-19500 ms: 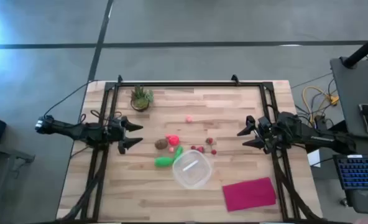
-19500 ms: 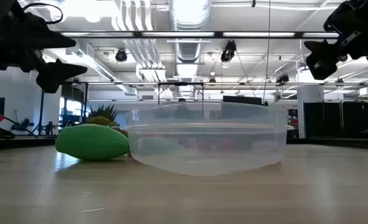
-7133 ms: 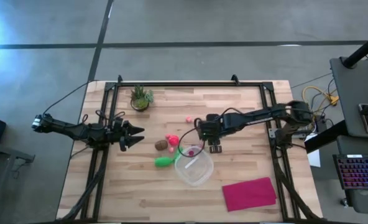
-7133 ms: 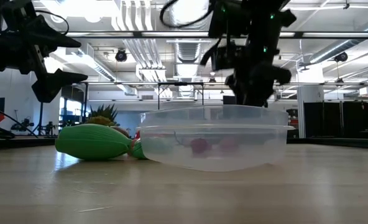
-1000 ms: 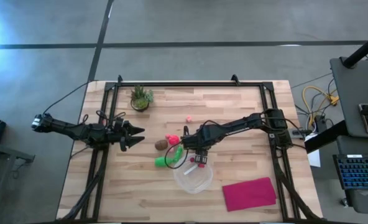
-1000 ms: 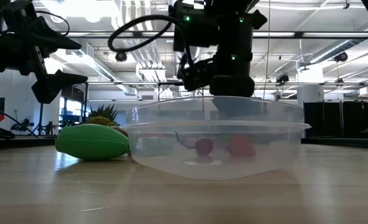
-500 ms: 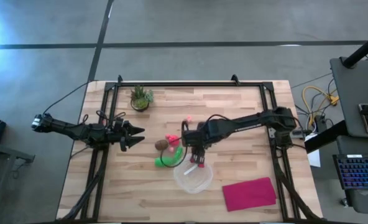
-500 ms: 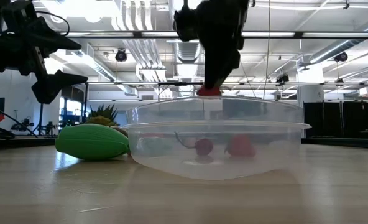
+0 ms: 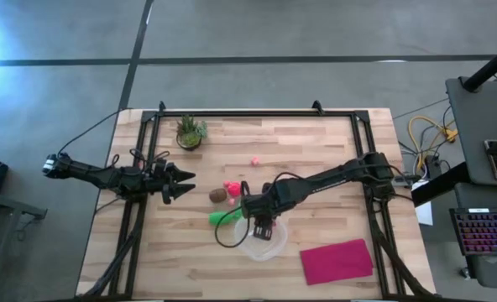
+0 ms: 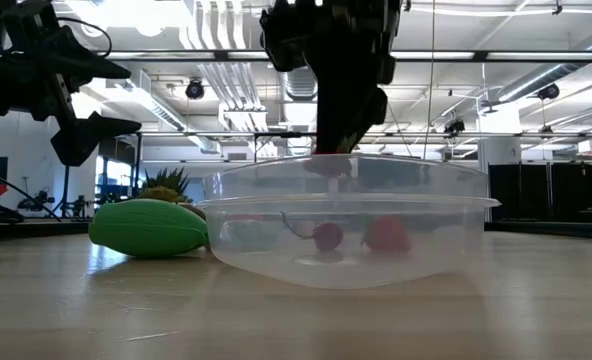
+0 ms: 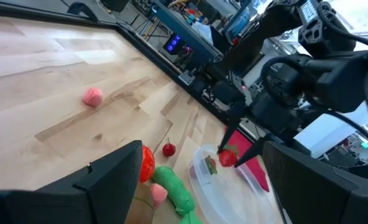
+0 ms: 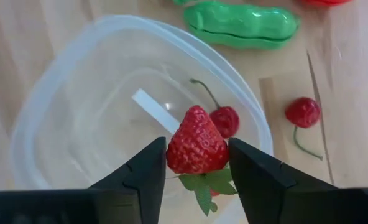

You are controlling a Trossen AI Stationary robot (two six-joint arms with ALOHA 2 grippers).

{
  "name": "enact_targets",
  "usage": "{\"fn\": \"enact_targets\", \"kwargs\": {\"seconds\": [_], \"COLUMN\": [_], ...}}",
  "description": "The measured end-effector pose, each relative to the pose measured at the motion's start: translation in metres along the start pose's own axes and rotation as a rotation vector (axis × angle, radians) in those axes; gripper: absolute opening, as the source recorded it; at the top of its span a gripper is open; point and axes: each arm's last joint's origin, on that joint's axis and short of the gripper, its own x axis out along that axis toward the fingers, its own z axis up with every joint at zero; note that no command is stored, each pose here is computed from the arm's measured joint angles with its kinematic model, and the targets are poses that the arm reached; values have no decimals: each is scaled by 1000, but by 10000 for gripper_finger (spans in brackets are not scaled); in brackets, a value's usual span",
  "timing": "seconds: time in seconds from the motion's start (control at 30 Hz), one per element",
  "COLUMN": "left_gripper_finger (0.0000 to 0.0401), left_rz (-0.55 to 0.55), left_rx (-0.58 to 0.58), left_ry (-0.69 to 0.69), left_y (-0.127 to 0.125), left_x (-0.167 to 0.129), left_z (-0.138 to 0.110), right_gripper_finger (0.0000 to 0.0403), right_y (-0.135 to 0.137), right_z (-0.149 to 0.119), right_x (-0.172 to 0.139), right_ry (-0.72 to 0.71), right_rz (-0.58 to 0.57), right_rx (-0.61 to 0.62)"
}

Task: Pick and placing Produce into tupperware
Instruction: Put the red strawberry into the transparent bin, then put the red cherry into the transparent bin

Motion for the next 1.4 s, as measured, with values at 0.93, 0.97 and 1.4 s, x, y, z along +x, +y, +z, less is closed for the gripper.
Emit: {"fn": "enact_targets", "kwargs": {"seconds": [0.93,0.97,1.4], "left_gripper_finger": [320,320,320], "left_rz": [-1,-1,-1], "left_rx": [0,-1,-1], "left_ry": [-1,-1,-2], "left_y": [0,0,0], "left_x": [0,0,0], "left_z": [0,0,0], "right_gripper_finger": [230,230,229], "right_y": [-85,-84,-76], "right_z": [31,32,46], "right_x": [16,20,42], "right_ry": [214,219,190], "right_rz": [-78,-82,-157], "right_rx": [341,334,306]}}
